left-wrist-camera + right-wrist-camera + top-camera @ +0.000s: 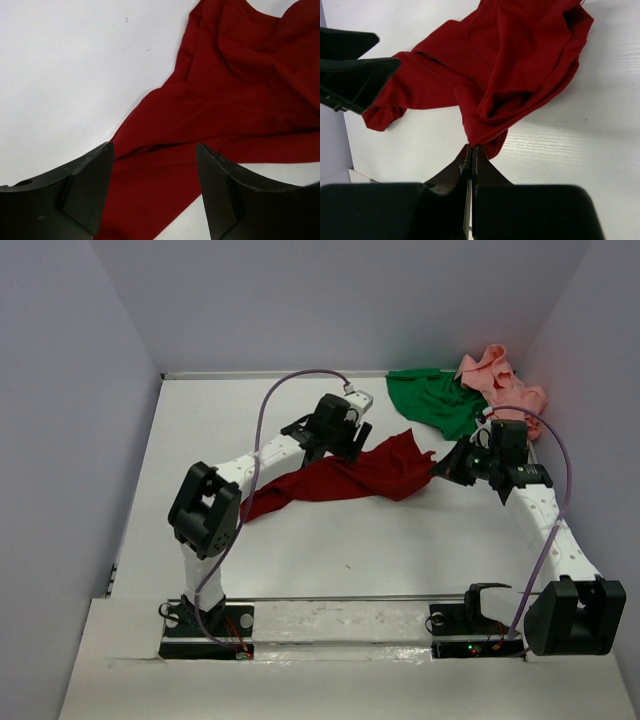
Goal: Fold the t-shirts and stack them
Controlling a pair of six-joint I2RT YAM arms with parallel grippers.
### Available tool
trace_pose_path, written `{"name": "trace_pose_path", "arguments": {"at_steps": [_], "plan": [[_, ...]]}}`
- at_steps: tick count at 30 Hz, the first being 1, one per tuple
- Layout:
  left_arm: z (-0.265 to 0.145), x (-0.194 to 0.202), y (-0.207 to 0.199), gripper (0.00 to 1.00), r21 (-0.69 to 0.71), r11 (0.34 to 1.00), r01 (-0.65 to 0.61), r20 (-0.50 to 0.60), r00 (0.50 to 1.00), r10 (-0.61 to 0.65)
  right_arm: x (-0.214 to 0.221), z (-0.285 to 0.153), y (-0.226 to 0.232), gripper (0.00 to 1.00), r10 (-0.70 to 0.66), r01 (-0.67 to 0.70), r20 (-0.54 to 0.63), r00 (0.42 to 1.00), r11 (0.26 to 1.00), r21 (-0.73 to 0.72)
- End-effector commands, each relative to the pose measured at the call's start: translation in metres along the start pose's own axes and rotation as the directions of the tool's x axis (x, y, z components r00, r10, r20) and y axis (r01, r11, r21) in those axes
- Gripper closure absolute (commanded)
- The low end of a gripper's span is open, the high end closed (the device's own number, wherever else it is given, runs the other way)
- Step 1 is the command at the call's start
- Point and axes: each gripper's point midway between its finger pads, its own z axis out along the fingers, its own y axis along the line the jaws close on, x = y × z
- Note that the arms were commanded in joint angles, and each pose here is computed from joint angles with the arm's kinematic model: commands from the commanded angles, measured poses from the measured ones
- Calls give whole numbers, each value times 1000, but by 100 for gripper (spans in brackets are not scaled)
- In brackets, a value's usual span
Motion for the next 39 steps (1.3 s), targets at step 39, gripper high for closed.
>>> {"name": "trace_pose_path", "arguments": {"at_steps": [39], "plan": [[16, 54, -7, 43, 398, 739, -543, -227, 722, 653, -18, -10, 25, 100, -74, 76, 30, 997, 993, -92]]}}
